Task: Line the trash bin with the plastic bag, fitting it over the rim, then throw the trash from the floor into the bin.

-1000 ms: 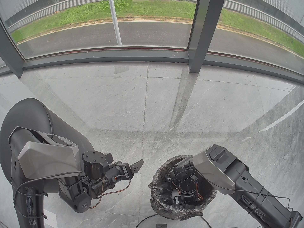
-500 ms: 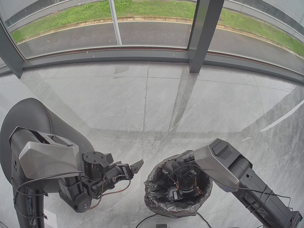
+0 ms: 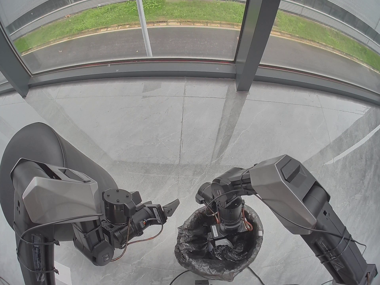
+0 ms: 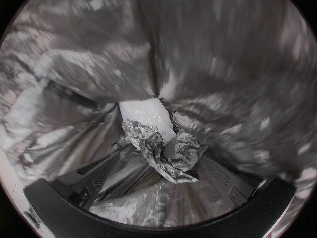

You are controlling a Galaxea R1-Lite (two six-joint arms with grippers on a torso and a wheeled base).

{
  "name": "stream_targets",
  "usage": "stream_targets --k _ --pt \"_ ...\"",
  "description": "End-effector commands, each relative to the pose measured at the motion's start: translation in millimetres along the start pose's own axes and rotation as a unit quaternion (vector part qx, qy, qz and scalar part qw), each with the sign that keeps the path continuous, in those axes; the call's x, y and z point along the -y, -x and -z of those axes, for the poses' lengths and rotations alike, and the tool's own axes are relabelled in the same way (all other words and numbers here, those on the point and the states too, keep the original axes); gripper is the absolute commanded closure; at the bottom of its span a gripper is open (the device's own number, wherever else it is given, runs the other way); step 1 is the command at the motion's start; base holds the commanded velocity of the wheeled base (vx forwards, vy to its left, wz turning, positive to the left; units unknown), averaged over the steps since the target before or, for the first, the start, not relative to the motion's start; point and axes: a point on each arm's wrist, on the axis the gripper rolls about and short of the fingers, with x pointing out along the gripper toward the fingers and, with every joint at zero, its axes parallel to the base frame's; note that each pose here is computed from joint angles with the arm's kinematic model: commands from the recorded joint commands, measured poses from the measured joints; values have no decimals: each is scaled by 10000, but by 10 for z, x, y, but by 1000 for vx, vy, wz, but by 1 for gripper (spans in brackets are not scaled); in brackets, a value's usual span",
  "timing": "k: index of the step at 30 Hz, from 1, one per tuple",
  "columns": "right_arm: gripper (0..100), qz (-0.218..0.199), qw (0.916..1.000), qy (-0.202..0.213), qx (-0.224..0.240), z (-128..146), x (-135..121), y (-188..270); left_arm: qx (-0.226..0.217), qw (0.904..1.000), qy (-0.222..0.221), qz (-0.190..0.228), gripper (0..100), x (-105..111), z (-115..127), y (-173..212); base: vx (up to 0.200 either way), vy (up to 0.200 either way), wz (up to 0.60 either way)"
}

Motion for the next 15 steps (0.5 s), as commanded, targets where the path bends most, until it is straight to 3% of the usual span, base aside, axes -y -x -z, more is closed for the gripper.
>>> stream_targets --k 1,5,15 --pt "0 -243 9987 66 435 60 -10 476 25 10000 2 12 0 8 -17 10 0 0 0" --pt "0 -305 9976 255 573 244 -45 871 45 10000 2 22 0 15 -29 15 0 0 0" --pt "0 -287 9946 426 904 426 -40 1264 62 10000 -20 72 0 36 -14 28 0 0 0"
